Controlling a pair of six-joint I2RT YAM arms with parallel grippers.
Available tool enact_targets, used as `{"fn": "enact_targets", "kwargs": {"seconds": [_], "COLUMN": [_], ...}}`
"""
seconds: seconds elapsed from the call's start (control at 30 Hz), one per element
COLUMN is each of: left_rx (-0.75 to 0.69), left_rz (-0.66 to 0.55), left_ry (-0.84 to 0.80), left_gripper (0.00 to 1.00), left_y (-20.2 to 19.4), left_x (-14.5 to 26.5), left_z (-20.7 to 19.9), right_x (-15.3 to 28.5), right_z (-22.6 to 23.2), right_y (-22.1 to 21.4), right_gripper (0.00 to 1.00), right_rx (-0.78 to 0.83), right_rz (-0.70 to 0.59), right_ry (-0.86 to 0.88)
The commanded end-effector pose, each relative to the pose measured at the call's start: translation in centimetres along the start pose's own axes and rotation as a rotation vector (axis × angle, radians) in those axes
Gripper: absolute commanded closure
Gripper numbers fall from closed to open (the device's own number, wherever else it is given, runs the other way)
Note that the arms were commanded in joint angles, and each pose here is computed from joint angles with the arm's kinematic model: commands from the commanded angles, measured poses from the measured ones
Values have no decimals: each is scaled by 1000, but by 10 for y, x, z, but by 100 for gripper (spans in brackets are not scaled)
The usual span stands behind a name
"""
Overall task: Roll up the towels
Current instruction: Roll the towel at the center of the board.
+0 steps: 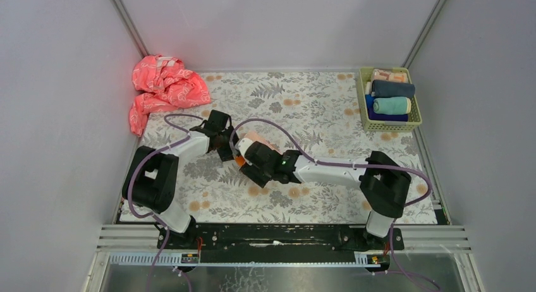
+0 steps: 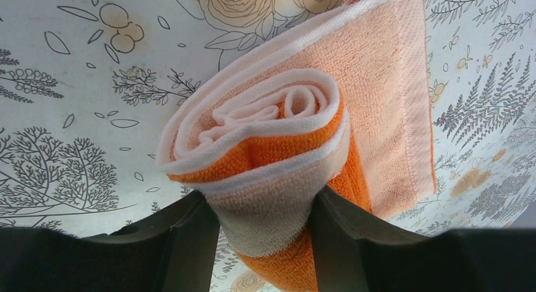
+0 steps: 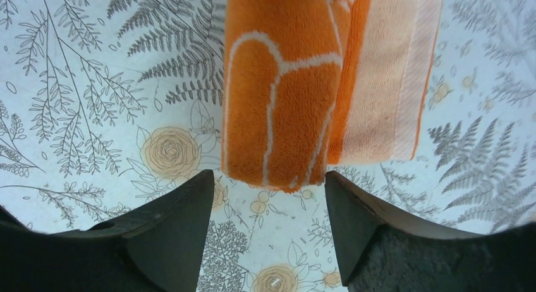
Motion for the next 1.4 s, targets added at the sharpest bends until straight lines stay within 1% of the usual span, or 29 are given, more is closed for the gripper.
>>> {"fn": "enact_targets", "kwargs": {"seconds": [0.0, 0.13, 0.27, 0.33, 0.43, 0.47, 0.5, 0.53, 0.57, 0.63, 0.67, 0.73, 0.77, 0.93, 1.1, 1.2, 1.37], "left_rx": [-32, -34, -35, -35, -34, -33, -32, -28, -27, -27, -26, -8, 5, 71, 130, 137, 154], "left_rz": [48, 52, 55, 57, 60, 66, 71, 74, 75, 67, 57, 31, 19, -67, -129, -129, -57], "left_ry": [168, 165, 162, 161, 147, 133, 120, 109, 98, 79, 70, 50, 30, -55, -100, -111, -157], "left_gripper": [52, 52, 51, 51, 50, 49, 49, 49, 48, 45, 44, 40, 38, 32, 27, 26, 27], "left_y": [-14, -15, -15, -16, -15, -15, -15, -15, -14, -12, -10, -4, -1, 17, 25, 21, 8], "left_x": [-15, -16, -16, -16, -16, -15, -15, -15, -14, -10, -7, 1, 5, 34, 59, 65, 57], "left_z": [35, 33, 33, 32, 30, 28, 25, 23, 20, 15, 13, 8, 6, -4, 3, 8, 8], "right_x": [4, -15, -35, -44, -55, -60, -65, -70, -74, -78, -77, -73, -71, -61, -58, -58, -59], "right_z": [0, 12, 19, 18, 19, 19, 19, 20, 19, 18, 17, 14, 11, 3, -2, -7, -18], "right_y": [32, 27, 16, 8, -7, -13, -21, -28, -35, -46, -49, -53, -53, -52, -46, -45, -47], "right_gripper": [26, 23, 23, 25, 31, 35, 40, 50, 59, 73, 79, 86, 88, 90, 90, 90, 89], "right_rx": [129, 211, 257, 274, 299, 303, 308, 299, 281, 219, 178, 99, 59, -113, -273, -378, -545], "right_rz": [-85, -65, -20, 15, 59, 72, 94, 120, 151, 197, 206, 209, 208, 220, 209, 205, 172], "right_ry": [-116, -120, -118, -138, -139, -136, -122, -104, -74, 16, 72, 170, 220, 457, 658, 775, 949]}}
Point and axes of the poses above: each gripper's point midway between its finger pads, its own x axis back along the fingers, its own z axis along the line the jaws close on, y = z × x, the point moved 6 cm from there along x, back along the fingers, and after that the axes turned 3 degrees about x, right-handed, at the moved point
